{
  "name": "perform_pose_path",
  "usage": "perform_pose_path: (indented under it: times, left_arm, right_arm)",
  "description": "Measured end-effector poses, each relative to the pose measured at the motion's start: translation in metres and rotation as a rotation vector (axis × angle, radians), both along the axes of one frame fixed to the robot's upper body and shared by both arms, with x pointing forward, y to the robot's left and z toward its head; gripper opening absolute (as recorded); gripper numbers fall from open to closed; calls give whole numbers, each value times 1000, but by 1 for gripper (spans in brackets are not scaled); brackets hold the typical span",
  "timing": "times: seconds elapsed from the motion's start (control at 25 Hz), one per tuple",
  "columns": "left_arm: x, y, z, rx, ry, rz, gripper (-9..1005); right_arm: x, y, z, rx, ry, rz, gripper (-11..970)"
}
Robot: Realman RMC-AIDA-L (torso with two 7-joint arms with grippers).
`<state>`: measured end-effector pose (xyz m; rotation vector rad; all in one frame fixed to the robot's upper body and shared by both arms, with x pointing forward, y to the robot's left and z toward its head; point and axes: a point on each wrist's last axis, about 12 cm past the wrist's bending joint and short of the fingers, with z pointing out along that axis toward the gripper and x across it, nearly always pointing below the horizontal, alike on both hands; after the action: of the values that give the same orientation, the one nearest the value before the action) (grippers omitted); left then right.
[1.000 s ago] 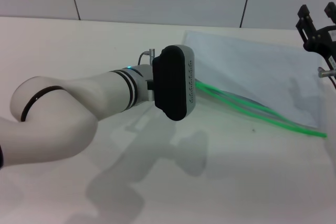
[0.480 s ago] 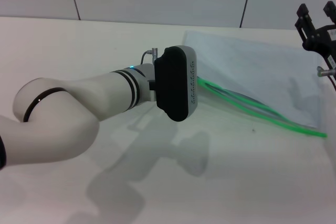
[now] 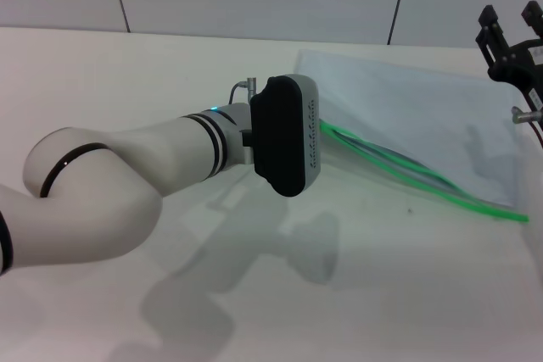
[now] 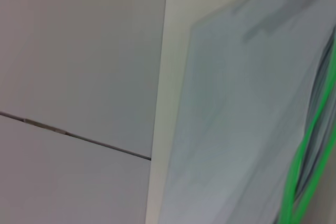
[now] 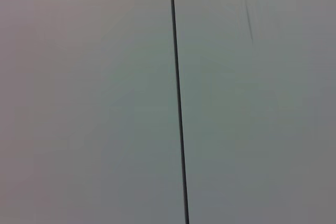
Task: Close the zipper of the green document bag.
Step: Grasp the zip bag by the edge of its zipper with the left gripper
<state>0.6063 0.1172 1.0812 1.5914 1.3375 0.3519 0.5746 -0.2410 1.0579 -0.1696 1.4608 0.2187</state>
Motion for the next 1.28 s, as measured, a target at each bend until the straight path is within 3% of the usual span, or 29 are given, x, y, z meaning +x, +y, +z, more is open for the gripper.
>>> perform_pose_path:
  times: [0.36,0.48,0.72,0.96,1.28]
  left_arm:
    - [1,0,-1,-6,-12,-1,447]
    - [1,0,-1,-12,-9,2,229]
    - [-2,2,-4,-31,-10,5,130]
    - [-7,2,-5,-65,2,15,103]
    - [-12,-1,1,-103,-5,9,83]
  right_arm:
    - [0,2,1,0,-7,10,603]
    - [-1,6,1,-1,-12,27,601]
    - [-3,15,4,56,-2,87,596]
    - [1,3,12,179,74,283,591]
    - [11,-4,28,134,120,552,585]
